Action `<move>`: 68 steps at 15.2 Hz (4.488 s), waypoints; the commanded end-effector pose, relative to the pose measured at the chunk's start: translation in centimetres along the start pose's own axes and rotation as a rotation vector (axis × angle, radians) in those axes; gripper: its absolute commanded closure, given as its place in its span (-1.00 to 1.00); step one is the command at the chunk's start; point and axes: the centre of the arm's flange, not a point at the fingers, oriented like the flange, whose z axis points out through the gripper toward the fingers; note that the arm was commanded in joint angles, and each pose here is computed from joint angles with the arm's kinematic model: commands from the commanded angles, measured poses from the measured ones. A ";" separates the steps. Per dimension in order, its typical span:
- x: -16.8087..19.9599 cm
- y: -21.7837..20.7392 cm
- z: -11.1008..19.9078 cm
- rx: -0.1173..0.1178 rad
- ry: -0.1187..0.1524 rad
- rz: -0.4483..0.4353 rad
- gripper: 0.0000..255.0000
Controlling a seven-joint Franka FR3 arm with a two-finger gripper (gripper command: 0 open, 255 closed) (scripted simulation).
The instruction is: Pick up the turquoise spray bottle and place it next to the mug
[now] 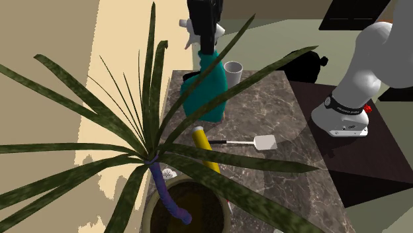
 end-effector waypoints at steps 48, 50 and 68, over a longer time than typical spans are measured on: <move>-2.1 28.1 3.4 0.000 0.000 -0.001 1.00; -2.1 28.1 4.5 0.000 0.000 -0.001 1.00; -2.1 28.1 14.0 0.000 0.000 -0.001 1.00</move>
